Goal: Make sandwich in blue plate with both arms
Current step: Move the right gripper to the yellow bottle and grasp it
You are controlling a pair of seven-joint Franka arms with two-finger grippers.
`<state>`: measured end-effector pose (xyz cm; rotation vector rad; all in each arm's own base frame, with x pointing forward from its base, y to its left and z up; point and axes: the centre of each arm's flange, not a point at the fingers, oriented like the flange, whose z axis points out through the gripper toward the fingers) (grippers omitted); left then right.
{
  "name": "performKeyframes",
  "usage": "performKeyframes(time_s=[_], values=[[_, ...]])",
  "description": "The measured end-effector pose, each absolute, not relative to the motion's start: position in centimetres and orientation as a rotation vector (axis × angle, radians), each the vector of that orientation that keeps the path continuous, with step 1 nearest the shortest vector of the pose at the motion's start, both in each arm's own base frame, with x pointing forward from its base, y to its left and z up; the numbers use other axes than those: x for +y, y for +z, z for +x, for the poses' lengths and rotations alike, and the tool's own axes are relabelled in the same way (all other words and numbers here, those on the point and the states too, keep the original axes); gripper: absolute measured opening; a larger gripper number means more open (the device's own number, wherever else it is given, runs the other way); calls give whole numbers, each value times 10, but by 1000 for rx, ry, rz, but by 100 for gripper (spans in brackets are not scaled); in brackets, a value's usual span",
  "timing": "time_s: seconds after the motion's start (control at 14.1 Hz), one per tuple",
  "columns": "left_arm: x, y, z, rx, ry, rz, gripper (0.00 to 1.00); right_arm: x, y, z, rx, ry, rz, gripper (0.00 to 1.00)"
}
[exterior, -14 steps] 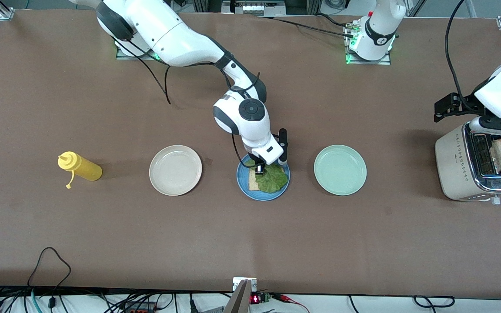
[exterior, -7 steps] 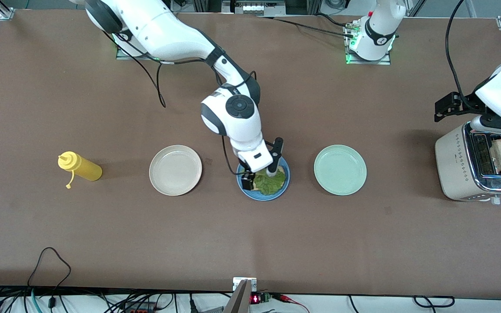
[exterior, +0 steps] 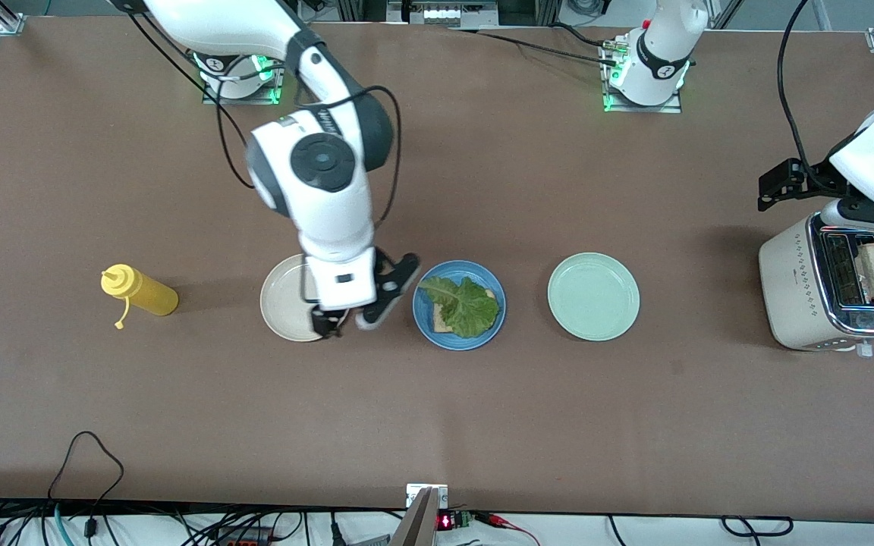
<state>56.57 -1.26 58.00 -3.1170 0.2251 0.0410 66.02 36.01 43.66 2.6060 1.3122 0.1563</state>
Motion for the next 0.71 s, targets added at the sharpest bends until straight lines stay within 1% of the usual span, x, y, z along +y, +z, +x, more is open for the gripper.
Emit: performKeyframes(time_s=[0.14,0.28,0.43,0.71], values=[[-13,580,565,226,48,-3117,100,274,437,684,1139,13,2672,100],[-13,580,565,227,54,-3117,100,184,430,697,982,-81,2742,100],[-13,580,564,227,58,-3117,100,124,437,691,902,-129,2783,100],[-13,580,564,227,60,-3117,100,95,478,655,974,-137,2769,100]])
